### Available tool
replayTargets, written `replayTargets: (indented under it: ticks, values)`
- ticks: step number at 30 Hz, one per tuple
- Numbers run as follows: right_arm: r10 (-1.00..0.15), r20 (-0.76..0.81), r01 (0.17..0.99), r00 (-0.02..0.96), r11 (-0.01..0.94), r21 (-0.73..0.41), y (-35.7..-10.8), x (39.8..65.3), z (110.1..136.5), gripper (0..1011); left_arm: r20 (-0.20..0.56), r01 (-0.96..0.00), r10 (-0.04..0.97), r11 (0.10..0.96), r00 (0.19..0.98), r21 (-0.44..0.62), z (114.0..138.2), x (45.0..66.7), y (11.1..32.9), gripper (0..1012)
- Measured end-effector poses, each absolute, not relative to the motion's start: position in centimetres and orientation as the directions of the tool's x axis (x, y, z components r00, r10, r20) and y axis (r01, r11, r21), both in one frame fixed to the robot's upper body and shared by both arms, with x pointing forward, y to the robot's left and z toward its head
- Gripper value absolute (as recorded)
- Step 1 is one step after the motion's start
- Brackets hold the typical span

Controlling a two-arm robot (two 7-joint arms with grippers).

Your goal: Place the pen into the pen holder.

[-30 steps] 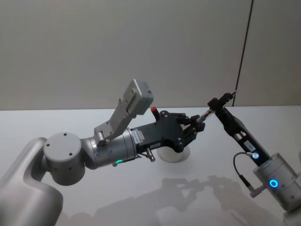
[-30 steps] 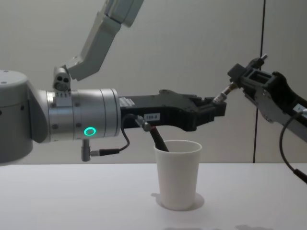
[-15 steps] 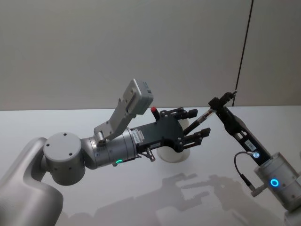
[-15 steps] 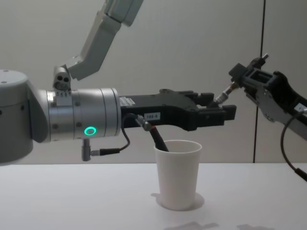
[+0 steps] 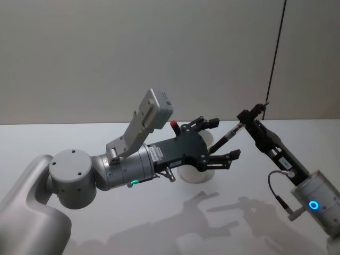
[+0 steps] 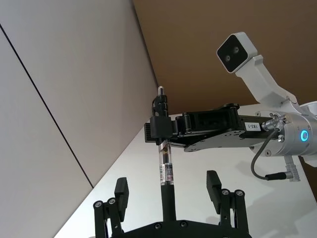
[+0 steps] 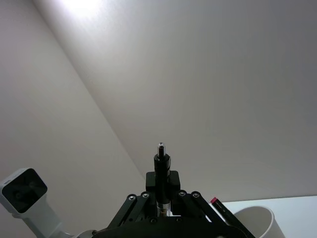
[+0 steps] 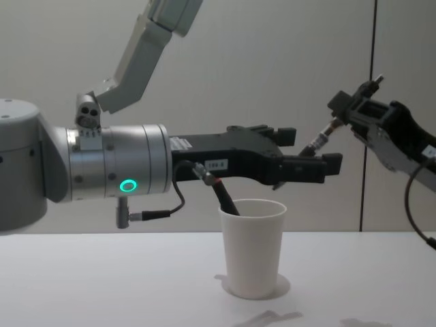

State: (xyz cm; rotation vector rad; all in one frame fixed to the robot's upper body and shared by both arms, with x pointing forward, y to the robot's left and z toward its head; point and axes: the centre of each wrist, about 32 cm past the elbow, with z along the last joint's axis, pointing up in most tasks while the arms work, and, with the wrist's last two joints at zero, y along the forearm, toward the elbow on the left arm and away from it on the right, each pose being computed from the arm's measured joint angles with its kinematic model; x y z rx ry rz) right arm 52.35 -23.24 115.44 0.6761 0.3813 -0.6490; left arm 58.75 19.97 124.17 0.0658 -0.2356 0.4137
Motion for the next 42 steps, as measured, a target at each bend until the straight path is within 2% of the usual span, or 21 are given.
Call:
replayTargets:
  ticks: [22,42]
  values:
    - [-0.530,-0.432,0.680,0.730,0.627,0.379,-25.9,51.8,118.0,148,0.240,-0.405,0.390,0.914,0.889,0.016,124.2,58.7,20.0,1004]
    - [-0.600,-0.318,0.679,0.734,0.661,0.321,-28.6,53.4,121.7,148,0.240,-0.405,0.390,0.914,0.889,0.016,124.2,58.7,20.0,1004]
